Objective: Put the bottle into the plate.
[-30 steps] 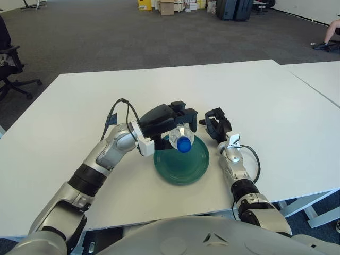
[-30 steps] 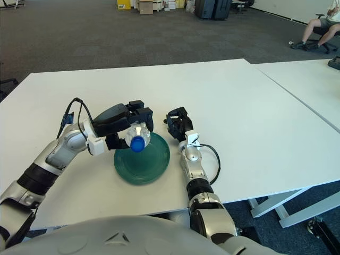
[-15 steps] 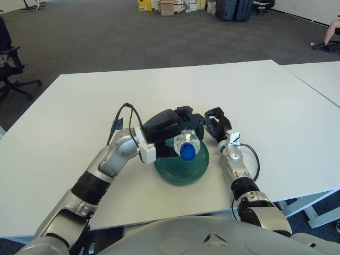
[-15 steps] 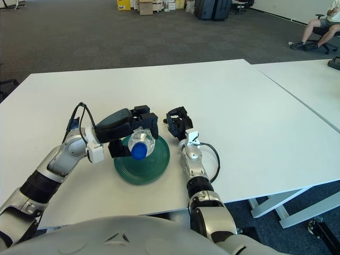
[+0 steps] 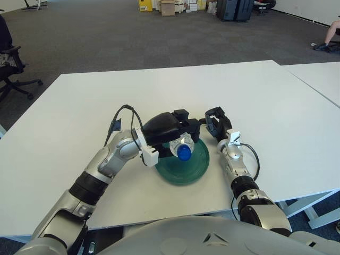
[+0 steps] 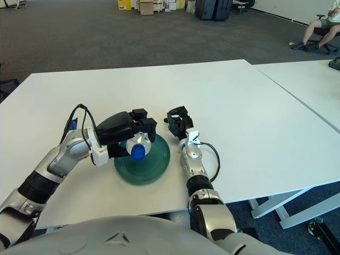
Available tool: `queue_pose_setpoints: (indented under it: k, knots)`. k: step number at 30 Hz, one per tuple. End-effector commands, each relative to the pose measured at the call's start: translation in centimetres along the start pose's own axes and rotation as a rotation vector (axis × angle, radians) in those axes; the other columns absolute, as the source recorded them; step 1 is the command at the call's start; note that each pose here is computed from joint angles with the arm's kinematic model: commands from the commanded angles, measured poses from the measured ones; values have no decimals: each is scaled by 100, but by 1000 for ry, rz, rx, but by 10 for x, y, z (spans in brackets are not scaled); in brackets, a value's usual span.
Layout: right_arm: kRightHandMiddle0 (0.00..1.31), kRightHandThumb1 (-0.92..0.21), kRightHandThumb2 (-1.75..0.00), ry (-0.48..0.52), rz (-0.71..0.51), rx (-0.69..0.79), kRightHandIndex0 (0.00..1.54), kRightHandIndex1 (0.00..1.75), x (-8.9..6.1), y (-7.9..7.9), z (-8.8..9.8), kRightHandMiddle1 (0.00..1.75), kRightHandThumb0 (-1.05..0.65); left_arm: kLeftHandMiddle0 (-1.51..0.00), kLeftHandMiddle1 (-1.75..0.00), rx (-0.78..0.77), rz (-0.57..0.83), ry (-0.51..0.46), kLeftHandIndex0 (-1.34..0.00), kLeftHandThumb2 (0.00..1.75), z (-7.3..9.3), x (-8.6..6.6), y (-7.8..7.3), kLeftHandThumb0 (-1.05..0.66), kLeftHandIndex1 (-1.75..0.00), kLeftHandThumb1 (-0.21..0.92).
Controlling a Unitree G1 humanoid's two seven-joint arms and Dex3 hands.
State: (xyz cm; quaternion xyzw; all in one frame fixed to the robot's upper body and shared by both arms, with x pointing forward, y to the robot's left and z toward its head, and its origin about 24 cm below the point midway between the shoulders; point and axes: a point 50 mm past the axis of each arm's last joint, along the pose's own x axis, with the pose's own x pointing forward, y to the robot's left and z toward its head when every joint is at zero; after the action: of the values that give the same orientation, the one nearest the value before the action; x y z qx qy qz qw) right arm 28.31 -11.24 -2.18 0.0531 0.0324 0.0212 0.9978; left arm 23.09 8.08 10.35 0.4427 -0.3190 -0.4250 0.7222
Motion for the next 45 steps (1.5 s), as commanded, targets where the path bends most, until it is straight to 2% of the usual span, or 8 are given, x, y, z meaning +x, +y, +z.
queue_pose_setpoints:
  k: [1, 22, 32, 34, 40, 42, 44, 45]
  knots:
    - [24, -92, -47, 62, -14, 16, 42, 113, -4, -2, -11, 170, -35, -75, -175, 21, 39, 6, -60, 158, -3, 0, 8, 0, -173, 8]
    - [24, -92, -47, 62, -2, 19, 42, 112, -5, -3, -12, 170, -35, -74, -175, 116, 123, 21, -57, 156, -16, 2, 7, 0, -173, 10]
    - [23, -92, -48, 57, -8, 11, 44, 114, -5, -2, -11, 171, -35, -71, -174, 22, 85, 10, -52, 151, -19, 2, 2, 0, -175, 15]
    - [23, -92, -49, 56, -9, 15, 44, 114, -5, -2, -11, 171, -35, -71, -174, -15, 91, -6, -55, 145, -20, 4, -3, 0, -164, 18]
    - [24, -92, -47, 49, -18, 16, 44, 116, -5, -1, -10, 170, -35, -55, -175, -100, 92, -77, -43, 113, -24, 8, -11, -1, -155, 42]
    - [25, -92, -47, 45, -25, 16, 44, 116, -4, -1, -10, 169, -35, -35, -171, -99, 61, -104, -36, 92, -29, 7, -12, -19, -164, 60]
    - [25, -92, -46, 43, -31, 16, 43, 116, -4, -1, -10, 169, -35, -14, -142, -76, 25, -121, -15, 57, -33, 6, -13, -58, -152, 78]
    - [25, -92, -46, 43, -33, 15, 43, 117, -4, -1, -10, 168, -35, -11, -132, -68, 13, -128, -12, 52, -34, 6, -13, -65, -148, 81]
